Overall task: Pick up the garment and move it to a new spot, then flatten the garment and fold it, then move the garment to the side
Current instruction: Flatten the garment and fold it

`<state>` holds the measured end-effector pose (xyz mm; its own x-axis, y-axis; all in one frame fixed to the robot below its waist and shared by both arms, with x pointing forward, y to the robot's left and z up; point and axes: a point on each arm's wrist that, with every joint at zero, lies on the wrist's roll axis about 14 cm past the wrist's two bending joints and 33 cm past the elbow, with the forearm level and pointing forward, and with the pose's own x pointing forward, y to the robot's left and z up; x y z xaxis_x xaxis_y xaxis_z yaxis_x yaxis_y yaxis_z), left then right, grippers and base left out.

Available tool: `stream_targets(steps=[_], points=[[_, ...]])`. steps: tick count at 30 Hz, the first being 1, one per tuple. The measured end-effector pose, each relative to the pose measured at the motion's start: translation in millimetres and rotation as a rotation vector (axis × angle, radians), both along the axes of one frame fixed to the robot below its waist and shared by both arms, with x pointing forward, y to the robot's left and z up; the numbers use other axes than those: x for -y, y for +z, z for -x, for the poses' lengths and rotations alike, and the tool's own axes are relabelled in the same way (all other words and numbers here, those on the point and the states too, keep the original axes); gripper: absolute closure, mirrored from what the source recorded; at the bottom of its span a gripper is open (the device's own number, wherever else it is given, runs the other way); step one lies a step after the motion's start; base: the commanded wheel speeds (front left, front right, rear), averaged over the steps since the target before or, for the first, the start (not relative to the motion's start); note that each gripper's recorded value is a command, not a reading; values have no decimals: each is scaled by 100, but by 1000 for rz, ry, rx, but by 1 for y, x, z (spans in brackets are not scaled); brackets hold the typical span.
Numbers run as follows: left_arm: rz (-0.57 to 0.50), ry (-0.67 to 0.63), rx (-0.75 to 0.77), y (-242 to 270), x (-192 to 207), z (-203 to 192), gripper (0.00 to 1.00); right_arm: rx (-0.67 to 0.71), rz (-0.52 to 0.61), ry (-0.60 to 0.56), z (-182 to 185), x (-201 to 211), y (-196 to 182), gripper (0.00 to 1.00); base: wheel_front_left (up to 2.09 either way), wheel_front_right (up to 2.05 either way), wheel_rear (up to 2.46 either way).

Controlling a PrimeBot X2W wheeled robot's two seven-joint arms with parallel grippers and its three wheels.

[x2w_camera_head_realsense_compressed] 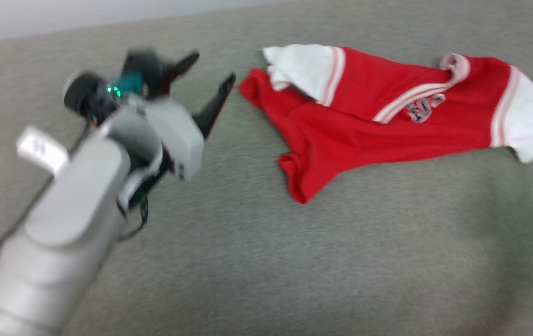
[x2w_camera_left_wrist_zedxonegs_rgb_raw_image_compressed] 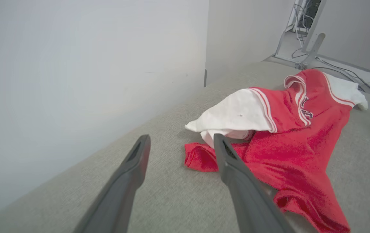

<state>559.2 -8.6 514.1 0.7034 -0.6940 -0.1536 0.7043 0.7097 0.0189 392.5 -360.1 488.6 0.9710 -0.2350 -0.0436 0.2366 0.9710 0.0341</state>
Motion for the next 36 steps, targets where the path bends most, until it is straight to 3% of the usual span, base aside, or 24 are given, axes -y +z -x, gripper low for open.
stream_targets(steps=[8,9,12,18,23,26,27,28,29,36], points=[[-57,-35,-356,-22,42,-34,0,74,-36,-23,19,-20,15,0,0,0,0],[-75,-21,-491,-37,49,-37,0,82,-45,-31,24,-23,17,0,0,0,0],[-75,-1,-659,-50,61,-40,0,80,-49,-43,31,-24,17,0,0,0,0],[-181,-45,-850,-78,82,-27,0,66,-32,-55,41,-25,18,0,0,0,0],[-183,-92,-911,-87,98,-18,1,46,-25,-67,46,-23,14,0,0,0,0],[-160,-106,-921,-86,101,-17,71,42,-21,-67,47,-23,13,0,0,0,0],[-136,-105,-913,-83,102,-19,71,43,-21,-65,46,-23,14,0,0,0,0],[-121,-102,-897,-80,102,-21,96,44,-20,-63,45,-23,14,0,0,0,0],[-109,-97,-878,-77,102,-23,100,47,-18,-62,45,-23,15,0,0,0,0],[-5,-30,-767,-49,79,-40,100,42,-5,-16,37,-28,13,0,0,0,0]])
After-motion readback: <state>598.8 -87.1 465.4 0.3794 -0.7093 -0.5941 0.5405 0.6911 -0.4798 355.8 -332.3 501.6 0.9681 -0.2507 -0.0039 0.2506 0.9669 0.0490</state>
